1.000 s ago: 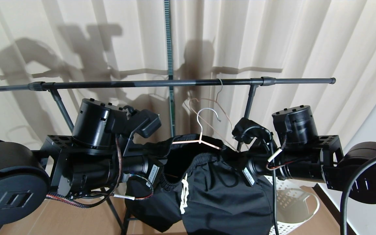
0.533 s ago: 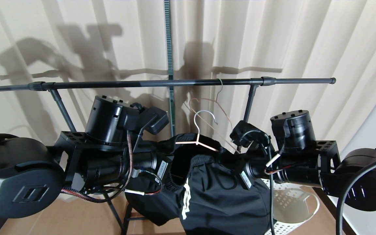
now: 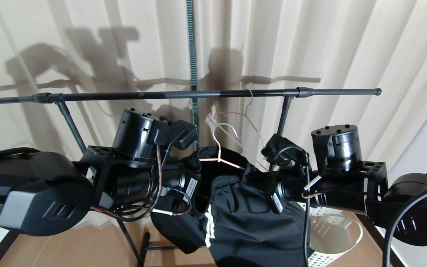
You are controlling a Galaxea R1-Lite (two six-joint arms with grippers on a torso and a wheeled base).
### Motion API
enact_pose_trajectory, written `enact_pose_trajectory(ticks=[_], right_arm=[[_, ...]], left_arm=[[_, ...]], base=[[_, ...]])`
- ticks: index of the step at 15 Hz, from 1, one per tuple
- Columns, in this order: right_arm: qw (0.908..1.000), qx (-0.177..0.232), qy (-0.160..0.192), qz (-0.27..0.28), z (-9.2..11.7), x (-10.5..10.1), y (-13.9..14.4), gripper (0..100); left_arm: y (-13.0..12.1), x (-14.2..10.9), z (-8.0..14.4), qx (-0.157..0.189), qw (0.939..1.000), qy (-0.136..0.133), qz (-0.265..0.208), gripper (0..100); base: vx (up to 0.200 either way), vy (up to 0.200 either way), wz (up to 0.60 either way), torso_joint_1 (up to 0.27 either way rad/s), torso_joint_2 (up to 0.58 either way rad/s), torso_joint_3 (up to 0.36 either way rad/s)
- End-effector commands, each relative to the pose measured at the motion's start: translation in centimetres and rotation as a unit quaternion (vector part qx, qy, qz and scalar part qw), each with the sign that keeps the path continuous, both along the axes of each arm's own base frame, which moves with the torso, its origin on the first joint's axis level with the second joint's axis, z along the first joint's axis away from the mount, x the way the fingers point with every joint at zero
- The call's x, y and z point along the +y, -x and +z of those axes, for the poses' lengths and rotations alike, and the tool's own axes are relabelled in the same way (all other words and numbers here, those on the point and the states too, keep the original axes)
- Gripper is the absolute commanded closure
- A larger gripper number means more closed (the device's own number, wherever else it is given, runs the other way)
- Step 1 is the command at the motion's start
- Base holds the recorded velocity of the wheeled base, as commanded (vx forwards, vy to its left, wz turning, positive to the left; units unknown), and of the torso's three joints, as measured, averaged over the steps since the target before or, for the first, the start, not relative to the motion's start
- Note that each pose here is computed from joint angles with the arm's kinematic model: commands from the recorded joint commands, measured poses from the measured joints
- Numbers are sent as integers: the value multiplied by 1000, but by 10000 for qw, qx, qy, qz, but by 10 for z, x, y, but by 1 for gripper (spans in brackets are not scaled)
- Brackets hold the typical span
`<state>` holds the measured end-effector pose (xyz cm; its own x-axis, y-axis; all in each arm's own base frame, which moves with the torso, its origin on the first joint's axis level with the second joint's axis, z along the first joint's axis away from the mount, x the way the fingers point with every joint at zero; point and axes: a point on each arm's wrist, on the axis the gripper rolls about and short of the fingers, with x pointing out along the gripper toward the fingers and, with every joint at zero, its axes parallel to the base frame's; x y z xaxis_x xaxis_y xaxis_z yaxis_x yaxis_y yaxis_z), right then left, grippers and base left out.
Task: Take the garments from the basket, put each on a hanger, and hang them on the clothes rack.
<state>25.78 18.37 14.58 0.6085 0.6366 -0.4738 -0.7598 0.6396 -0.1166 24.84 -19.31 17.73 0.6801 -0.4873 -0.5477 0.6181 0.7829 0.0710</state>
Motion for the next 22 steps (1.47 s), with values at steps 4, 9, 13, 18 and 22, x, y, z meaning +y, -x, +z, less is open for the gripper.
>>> enact_pose_trajectory(ticks=[4, 9, 13, 18, 22], right_arm=[[10000, 62, 15, 48, -4, -2, 4, 100], [9998, 136, 0, 159, -7, -4, 9, 100], [9989, 37, -331, 337, -7, -17, 3, 100], [9879, 265, -939, 1203, -1, -42, -6, 100], [9758, 307, -1220, 1791, 2, -51, -7, 100]], left_arm=[[-5, -12, -3, 65, 10000, 52, -11, 0], [0, -4, 0, 78, 9999, 124, 77, 0], [14, 47, 18, -161, 9984, 229, 488, 0], [14, 142, 28, -593, 9970, 391, -295, 0], [1, 190, 0, -785, 9812, 745, -1596, 0]], base=[[0, 0, 0, 0, 0, 0], [0, 0, 0, 0, 0, 0], [0, 0, 0, 0, 0, 0], [0, 0, 0, 0, 0, 0], [0, 0, 0, 0, 0, 0]])
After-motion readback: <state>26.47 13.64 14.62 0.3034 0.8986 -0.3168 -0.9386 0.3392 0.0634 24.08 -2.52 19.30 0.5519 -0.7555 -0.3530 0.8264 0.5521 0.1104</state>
